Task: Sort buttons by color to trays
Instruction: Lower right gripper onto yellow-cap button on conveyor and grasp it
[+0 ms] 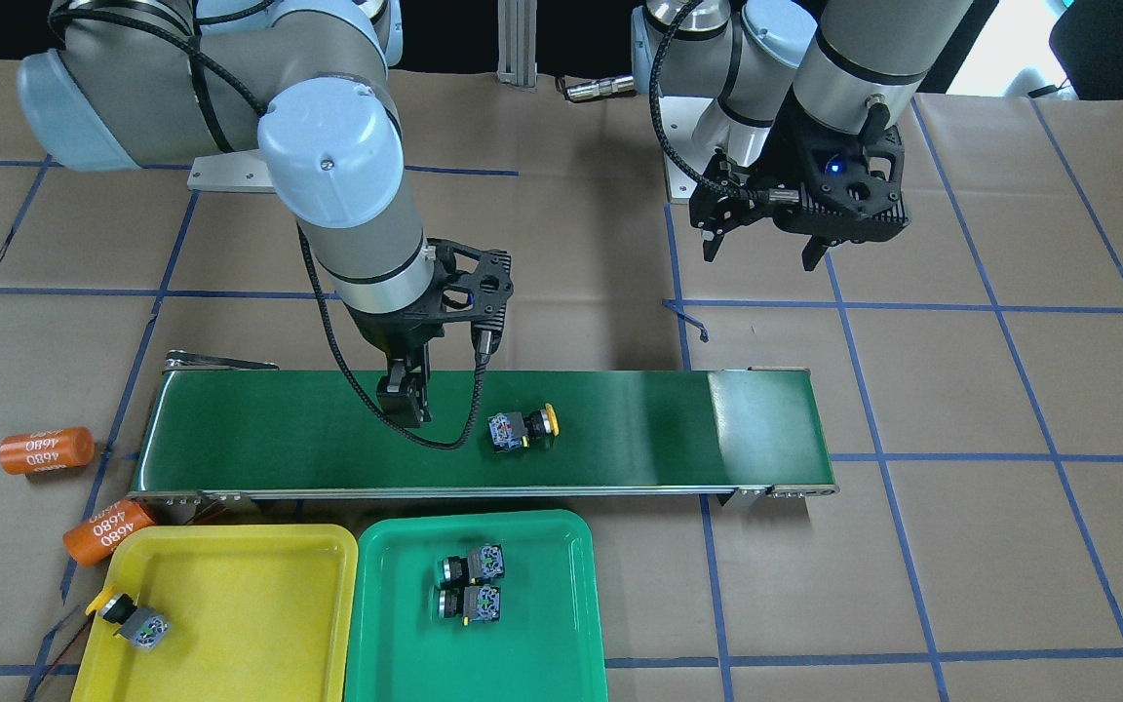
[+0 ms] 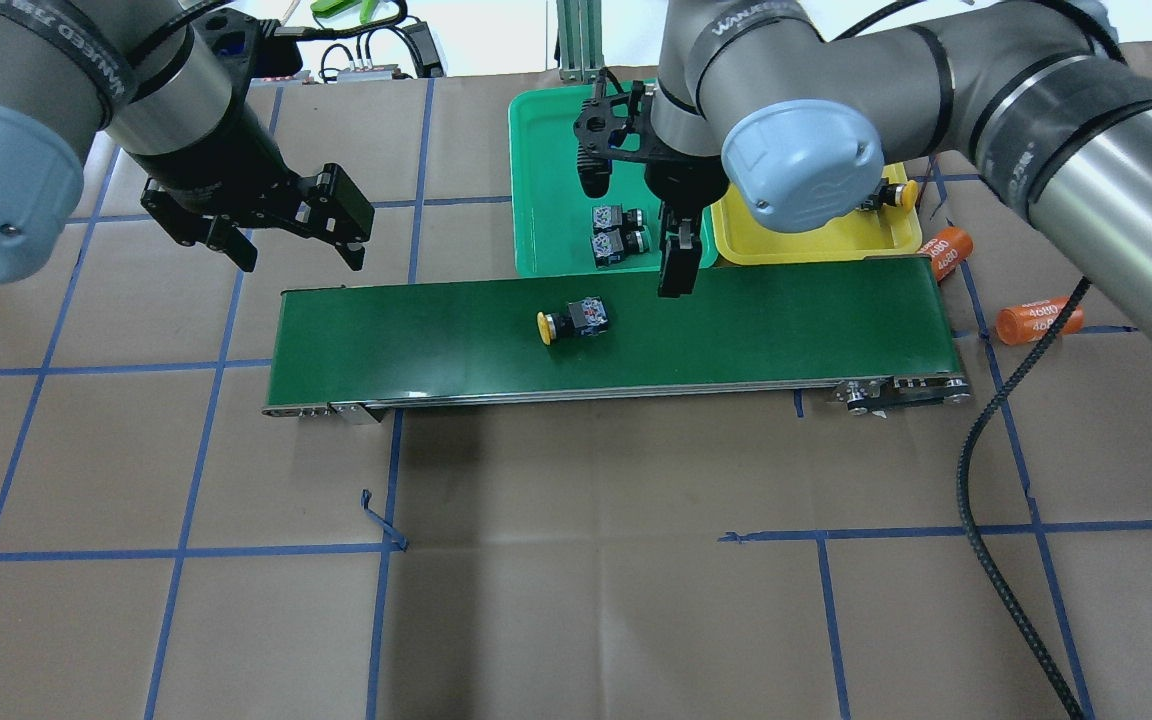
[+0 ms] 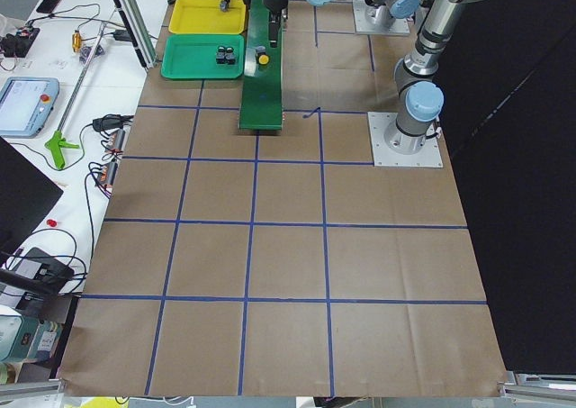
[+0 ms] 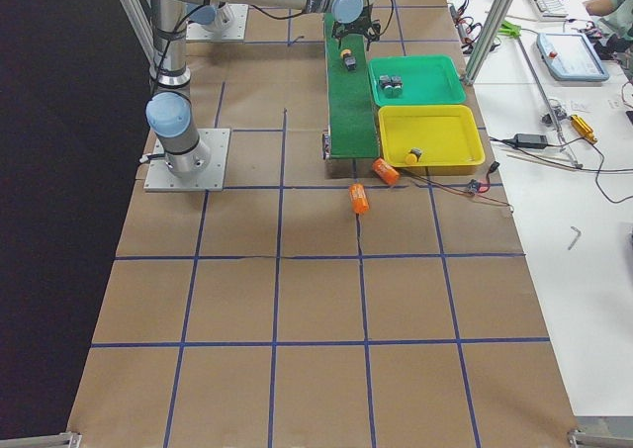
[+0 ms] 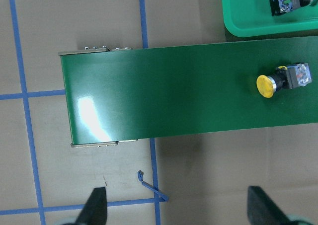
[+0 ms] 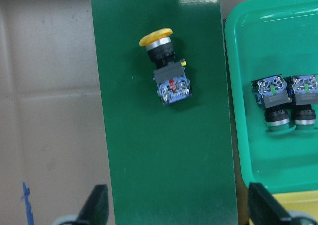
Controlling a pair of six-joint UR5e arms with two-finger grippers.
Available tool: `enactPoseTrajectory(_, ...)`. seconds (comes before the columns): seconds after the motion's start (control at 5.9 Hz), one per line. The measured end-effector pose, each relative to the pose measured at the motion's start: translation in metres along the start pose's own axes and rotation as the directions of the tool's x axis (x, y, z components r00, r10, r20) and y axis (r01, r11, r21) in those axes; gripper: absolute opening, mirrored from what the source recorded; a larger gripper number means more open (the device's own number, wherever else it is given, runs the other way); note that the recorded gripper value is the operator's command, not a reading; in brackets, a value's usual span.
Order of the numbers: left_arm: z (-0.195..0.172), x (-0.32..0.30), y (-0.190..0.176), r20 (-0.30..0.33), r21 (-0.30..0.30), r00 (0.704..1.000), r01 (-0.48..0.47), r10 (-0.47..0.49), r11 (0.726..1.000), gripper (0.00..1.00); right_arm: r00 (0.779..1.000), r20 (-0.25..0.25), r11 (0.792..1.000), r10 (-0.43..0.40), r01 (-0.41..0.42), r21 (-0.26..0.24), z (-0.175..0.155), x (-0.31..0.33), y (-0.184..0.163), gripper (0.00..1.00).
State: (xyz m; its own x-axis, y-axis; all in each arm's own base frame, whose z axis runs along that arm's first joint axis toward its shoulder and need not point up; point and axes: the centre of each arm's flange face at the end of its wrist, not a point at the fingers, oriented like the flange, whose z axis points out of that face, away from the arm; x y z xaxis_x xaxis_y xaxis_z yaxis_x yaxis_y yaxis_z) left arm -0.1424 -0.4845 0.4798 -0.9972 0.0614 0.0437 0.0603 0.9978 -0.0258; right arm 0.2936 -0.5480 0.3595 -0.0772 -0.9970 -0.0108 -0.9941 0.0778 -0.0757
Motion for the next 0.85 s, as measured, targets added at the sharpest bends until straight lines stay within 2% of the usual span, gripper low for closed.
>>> enactPoseTrajectory(0.17, 0.000, 0.000, 0.000, -0.001, 0.001, 1.000, 0.000, 0.000, 1.000, 0.99, 0.999, -0.040, 1.000, -0.008, 0.009, 0.017, 0.024, -0.006, -0.007, 1.00)
enactPoseTrajectory(0.34, 0.000, -0.001, 0.000, -0.001, 0.001, 1.000, 0.001, -0.001, 1.000, 0.99, 0.993, -0.102, 0.998, -0.052, 0.056, 0.037, 0.050, -0.011, -0.007, 1.00)
enactPoseTrajectory(0.51, -0.001, -0.002, -0.001, -0.001, 0.002, 1.000, 0.002, -0.002, 1.000, 0.99, 0.978, -0.156, 0.989, -0.135, 0.142, 0.038, 0.072, -0.016, -0.003, 1.00)
enactPoseTrajectory(0.68, -0.001, -0.002, -0.001, 0.000, 0.002, 1.000, 0.002, -0.002, 1.000, 0.99, 0.962, -0.175, 0.976, -0.212, 0.219, 0.021, 0.085, -0.019, 0.004, 1.00)
enactPoseTrajectory(0.85, -0.001, -0.002, 0.000, -0.001, 0.002, 1.000, 0.003, -0.003, 1.000, 0.99, 0.951, -0.170, 0.965, -0.258, 0.261, -0.006, 0.094, -0.019, 0.015, 1.00)
